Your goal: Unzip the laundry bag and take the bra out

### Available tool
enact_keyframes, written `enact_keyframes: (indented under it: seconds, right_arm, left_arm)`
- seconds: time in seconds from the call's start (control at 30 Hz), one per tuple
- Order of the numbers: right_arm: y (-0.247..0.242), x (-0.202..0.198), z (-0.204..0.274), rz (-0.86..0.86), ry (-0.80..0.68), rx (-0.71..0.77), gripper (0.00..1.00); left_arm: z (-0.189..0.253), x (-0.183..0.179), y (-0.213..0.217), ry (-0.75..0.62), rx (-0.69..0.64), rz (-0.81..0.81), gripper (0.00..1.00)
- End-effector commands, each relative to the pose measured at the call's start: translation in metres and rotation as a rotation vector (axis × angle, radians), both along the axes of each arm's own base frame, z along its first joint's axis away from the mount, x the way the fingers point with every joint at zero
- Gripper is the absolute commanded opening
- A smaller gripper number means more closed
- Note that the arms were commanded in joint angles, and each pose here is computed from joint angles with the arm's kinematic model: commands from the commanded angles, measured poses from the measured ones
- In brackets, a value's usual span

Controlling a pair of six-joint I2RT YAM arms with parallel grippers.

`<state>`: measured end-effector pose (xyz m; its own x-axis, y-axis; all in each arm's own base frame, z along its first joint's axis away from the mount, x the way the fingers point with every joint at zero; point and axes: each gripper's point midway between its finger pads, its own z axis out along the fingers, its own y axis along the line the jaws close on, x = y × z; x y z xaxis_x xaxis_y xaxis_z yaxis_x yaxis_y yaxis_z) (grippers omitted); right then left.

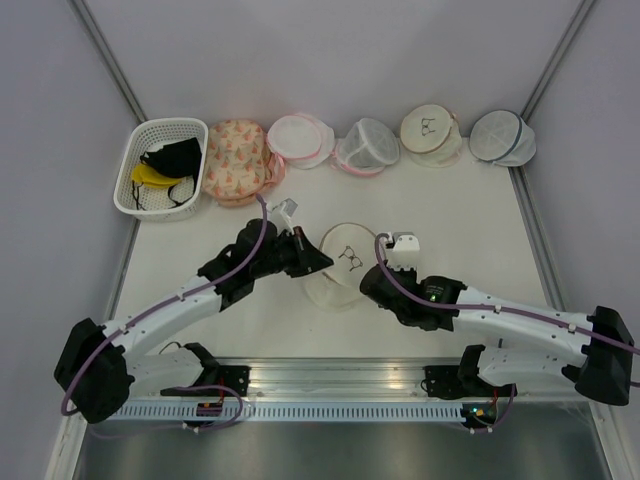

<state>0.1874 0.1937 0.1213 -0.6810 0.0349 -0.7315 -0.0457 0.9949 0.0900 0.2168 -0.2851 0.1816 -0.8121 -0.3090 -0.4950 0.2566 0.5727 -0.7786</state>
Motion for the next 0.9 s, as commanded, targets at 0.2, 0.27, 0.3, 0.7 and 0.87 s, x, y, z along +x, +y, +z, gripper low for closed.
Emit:
enact_keyframes:
  seconds: [0.2,0.27,0.3,0.7,0.87]
  right_arm:
    - [-0.027,0.004,0.024,-0.041,-0.069,-0.042,0.0]
    - [-0.024,0.001,0.024,-0.022,-0.066,-0.006,0.0]
    - [-0.02,0.002,0.026,-0.014,-0.074,0.021,0.0]
    - [0.125,-0.046,0.05,0.576,0.03,0.545,0.0]
    - [0.142,-0.046,0.044,0.609,0.059,0.552,0.0]
  left_arm:
    - [0.039,0.068,-0.028,-0.239,0.15,-0.106,0.63]
    - [0.025,0.078,-0.015,-0.167,0.214,-0.004,0.99]
    - [0.019,0.08,-0.008,-0.142,0.242,0.038,1.0]
    - [-0.002,0.0,0.014,0.099,-0.032,0.117,1.0]
    - [0.007,-0.015,-0.008,0.17,-0.189,0.041,1.0]
